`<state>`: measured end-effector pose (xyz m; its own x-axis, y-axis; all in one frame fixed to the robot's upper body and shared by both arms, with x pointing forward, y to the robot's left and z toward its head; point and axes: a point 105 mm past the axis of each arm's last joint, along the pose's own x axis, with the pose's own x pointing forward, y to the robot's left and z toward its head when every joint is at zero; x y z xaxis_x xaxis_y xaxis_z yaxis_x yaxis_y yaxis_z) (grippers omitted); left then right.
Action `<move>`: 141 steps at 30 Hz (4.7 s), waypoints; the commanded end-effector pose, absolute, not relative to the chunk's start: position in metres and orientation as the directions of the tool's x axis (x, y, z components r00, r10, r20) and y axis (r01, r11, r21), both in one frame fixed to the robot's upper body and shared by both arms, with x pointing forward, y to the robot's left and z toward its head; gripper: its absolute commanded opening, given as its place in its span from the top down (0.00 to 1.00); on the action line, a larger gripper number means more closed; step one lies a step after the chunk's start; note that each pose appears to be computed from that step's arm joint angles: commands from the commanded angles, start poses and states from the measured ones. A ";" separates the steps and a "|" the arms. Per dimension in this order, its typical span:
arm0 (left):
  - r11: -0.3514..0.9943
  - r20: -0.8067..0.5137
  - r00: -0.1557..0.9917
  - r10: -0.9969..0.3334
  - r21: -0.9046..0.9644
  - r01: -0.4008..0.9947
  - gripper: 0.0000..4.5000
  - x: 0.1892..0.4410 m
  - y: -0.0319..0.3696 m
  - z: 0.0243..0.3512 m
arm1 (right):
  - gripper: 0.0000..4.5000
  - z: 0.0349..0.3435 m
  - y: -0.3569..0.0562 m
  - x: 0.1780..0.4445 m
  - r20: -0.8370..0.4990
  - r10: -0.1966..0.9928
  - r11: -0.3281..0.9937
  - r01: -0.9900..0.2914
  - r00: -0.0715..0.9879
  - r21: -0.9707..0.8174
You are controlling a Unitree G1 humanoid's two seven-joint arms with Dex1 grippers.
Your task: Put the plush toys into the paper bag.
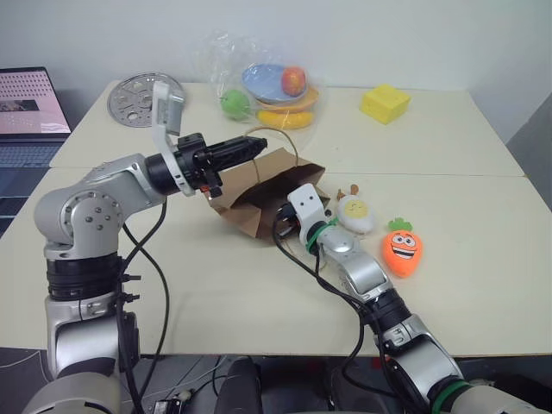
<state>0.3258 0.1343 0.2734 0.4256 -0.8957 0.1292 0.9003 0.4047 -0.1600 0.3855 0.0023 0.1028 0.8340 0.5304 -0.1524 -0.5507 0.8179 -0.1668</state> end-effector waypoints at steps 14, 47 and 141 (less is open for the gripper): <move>0.454 0.348 0.391 -0.852 0.118 0.883 1.00 0.319 0.141 0.369 | 0.99 0.107 0.011 0.394 -0.148 0.516 0.848 -0.527 0.844 -0.051; 0.359 -0.088 0.384 -0.919 0.210 0.909 1.00 0.310 0.133 0.242 | 0.15 0.185 -0.082 0.314 -0.210 0.745 0.456 -0.714 0.633 -0.532; 0.410 0.083 0.403 -0.911 0.093 0.907 1.00 0.312 0.138 0.268 | 0.14 0.119 -0.201 0.302 -0.617 0.411 0.447 -0.738 0.671 -0.505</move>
<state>0.3176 0.1386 0.2586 0.4139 -0.9076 0.0704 0.9084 0.4168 0.0330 0.2970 -0.1961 0.1183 0.6399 0.4396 -0.6303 -0.7640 0.4526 -0.4599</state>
